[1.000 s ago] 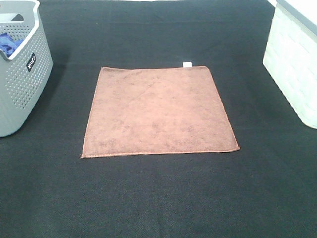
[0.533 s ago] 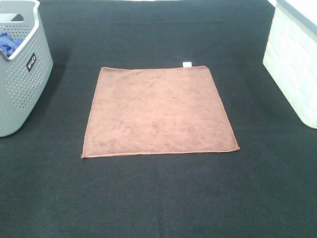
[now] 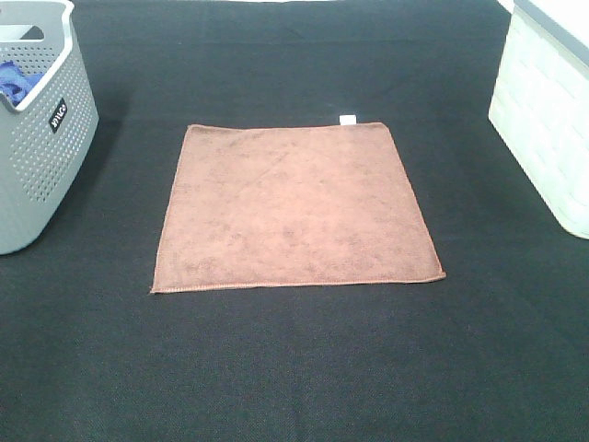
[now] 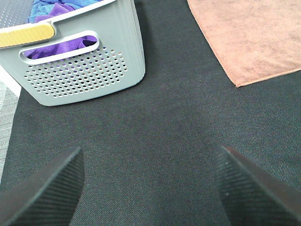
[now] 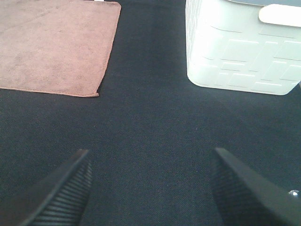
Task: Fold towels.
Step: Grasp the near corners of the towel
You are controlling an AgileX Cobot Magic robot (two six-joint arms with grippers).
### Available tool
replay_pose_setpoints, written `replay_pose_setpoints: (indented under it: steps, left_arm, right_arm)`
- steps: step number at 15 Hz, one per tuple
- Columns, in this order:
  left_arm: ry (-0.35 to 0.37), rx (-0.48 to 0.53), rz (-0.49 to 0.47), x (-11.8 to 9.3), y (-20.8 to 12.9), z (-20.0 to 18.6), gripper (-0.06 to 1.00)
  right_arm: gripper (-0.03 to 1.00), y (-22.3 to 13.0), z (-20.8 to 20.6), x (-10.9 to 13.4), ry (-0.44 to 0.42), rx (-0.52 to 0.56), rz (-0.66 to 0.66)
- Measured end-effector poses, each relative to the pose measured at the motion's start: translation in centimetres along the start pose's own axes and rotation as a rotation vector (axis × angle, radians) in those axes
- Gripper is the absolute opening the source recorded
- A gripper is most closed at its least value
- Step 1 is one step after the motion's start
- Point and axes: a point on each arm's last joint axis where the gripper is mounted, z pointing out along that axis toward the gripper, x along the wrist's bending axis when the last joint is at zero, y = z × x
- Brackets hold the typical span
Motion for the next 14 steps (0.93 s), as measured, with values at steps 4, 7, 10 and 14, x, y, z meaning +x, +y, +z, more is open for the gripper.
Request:
replay_pose_setpoints:
  steps: [4,7,10,14]
  left_arm:
    - [0.005,-0.153,-0.034,0.2,2.4,-0.4,0.74]
    - [0.004,-0.341,-0.161,0.9,5.8,1.9,0.74]
    - [-0.046,-0.169,-0.288,1.1,6.9,6.8,0.74]
    - [-0.137,0.194,-0.495,0.5,6.0,14.9,0.74]
  right_arm:
    - [0.68,2.6,0.8,-0.3,-0.004,-0.051,0.014]
    - [0.68,5.0,3.1,-0.8,-0.012,-0.059,0.026]
    - [0.68,7.4,7.6,-1.0,0.039,0.081,0.102]
    - [0.68,9.6,15.0,-1.0,0.115,0.339,0.218]
